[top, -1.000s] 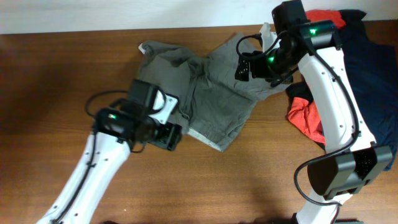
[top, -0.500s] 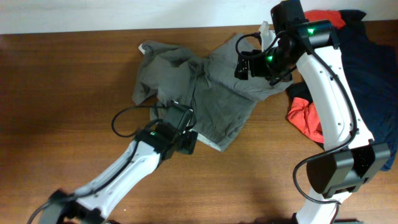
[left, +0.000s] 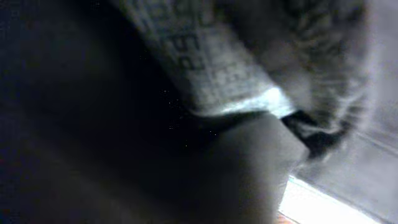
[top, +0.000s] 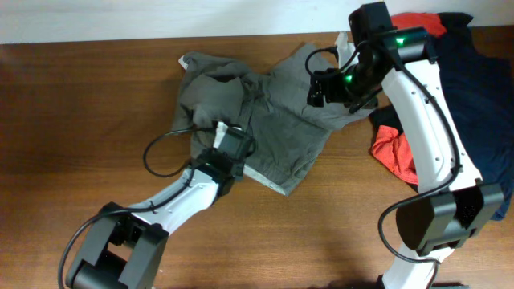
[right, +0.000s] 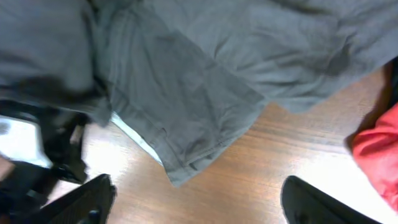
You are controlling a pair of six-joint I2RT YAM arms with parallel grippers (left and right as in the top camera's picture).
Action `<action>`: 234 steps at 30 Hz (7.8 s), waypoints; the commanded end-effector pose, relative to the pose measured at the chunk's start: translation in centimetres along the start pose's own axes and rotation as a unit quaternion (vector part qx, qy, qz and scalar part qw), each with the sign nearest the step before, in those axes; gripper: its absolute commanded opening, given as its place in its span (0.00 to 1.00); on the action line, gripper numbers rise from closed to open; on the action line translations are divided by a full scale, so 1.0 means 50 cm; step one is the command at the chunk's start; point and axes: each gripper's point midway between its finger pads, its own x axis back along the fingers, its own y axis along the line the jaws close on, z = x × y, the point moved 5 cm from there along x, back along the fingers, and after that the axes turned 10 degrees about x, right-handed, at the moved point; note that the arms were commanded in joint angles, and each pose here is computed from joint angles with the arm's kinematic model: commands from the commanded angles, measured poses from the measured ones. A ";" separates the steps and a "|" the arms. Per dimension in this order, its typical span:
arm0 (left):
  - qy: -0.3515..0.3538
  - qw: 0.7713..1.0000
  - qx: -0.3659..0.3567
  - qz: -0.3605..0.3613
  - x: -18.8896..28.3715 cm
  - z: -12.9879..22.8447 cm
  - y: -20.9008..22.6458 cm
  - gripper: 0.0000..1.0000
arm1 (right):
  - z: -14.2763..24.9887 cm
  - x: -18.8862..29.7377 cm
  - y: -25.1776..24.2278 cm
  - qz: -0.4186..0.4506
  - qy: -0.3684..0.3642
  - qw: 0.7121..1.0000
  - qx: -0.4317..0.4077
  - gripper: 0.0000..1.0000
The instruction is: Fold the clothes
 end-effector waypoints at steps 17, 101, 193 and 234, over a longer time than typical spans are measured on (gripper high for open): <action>-0.086 0.987 0.133 -0.040 0.117 -0.132 0.161 0.01 | 0.210 -0.274 0.086 -0.028 0.193 0.981 -0.017 0.75; -0.482 0.844 0.196 0.130 0.798 -0.262 0.331 0.01 | 0.235 0.616 0.086 0.112 -0.371 0.918 0.082 0.04; 0.104 0.989 0.054 0.092 0.209 -0.235 0.175 0.99 | -0.020 0.031 -0.071 0.026 -0.034 0.999 0.021 0.99; 0.283 0.942 0.151 -0.094 0.023 0.139 0.330 0.38 | -0.026 0.013 -0.077 0.027 -0.038 0.998 0.037 1.00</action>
